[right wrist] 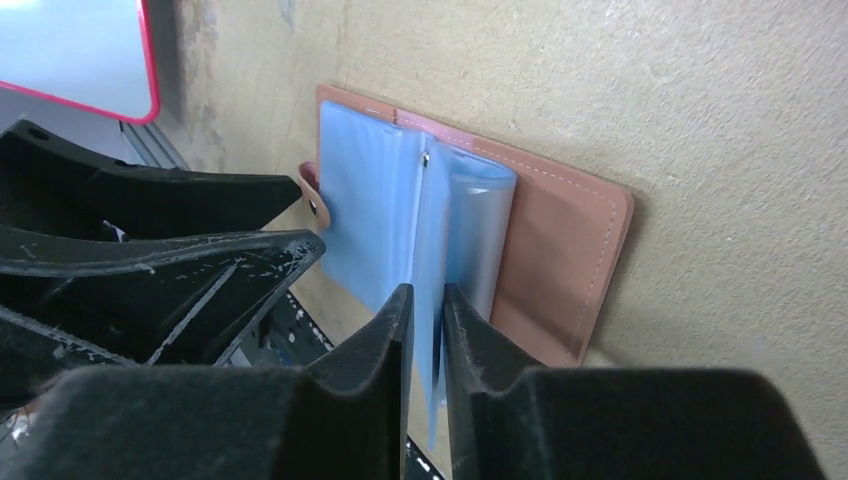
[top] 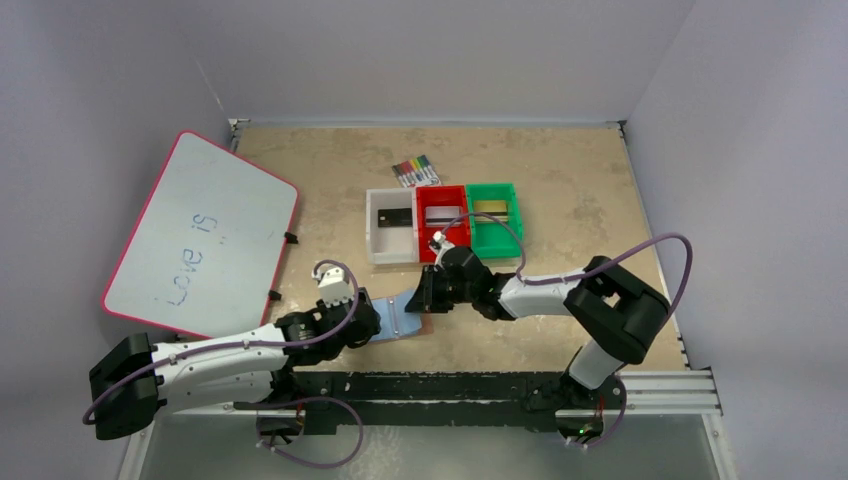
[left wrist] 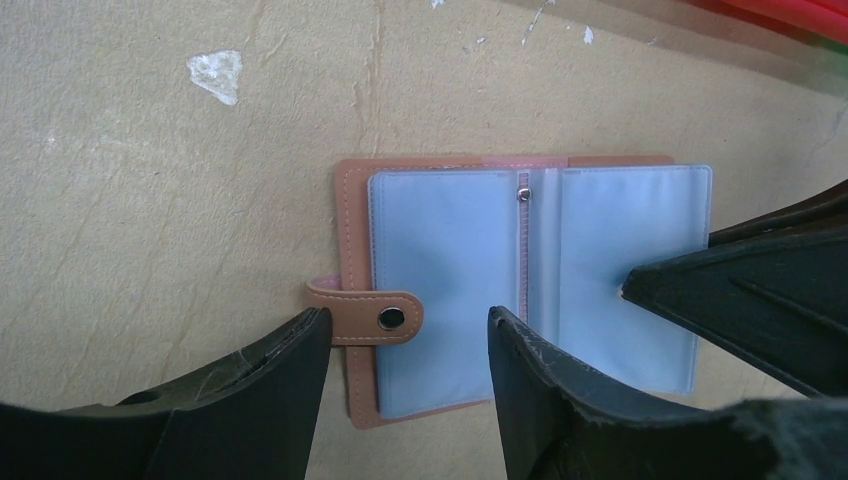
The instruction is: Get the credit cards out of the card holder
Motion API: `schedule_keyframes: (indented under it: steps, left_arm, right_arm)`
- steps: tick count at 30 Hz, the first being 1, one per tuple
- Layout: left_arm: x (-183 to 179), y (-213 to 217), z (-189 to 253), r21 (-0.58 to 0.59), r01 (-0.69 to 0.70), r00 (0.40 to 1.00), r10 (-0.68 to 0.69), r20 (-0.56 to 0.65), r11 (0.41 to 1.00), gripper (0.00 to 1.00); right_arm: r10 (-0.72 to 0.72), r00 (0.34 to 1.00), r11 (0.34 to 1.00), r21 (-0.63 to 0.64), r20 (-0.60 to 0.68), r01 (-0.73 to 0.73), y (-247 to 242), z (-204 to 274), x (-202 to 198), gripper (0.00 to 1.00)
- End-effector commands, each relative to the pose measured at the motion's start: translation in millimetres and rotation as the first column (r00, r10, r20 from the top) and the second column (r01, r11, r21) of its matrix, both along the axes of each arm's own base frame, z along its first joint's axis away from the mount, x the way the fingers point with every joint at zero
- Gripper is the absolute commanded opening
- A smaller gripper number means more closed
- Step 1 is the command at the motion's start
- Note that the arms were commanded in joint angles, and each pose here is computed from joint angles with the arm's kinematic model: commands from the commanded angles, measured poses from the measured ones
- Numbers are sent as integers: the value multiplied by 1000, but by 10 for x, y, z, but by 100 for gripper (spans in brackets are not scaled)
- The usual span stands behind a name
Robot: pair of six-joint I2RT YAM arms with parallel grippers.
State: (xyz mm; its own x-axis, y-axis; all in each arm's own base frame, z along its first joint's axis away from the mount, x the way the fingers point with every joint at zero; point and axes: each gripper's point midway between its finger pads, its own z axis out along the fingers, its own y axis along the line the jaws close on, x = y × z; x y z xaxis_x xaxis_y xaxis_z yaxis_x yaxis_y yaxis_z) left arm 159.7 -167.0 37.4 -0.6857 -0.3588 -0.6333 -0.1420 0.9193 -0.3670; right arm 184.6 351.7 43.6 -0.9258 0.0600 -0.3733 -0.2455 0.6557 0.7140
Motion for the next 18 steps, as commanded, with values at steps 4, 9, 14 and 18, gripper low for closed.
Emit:
schedule_keyframes:
  steps: [4, 9, 14, 18]
  left_arm:
    - [25, -44, 54, -27, 9, 1000, -9, 19, 1000, 57]
    - [40, -165, 143, -64, 57, 998, -54, 41, 996, 58]
    - [103, -339, 411, -128, 102, 991, -90, 98, 986, 63]
    - [158, -386, 651, -140, 116, 985, -96, 141, 983, 67]
  right_arm:
    - [-29, 998, 999, -33, 54, 30, 61, 159, 119, 11]
    - [-122, 989, 980, -145, 87, 134, -214, 105, 201, 10]
    - [-200, 977, 954, -214, 77, 212, -538, 37, 113, 10]
    - [-251, 962, 931, -246, 112, 271, -743, 114, 114, 21]
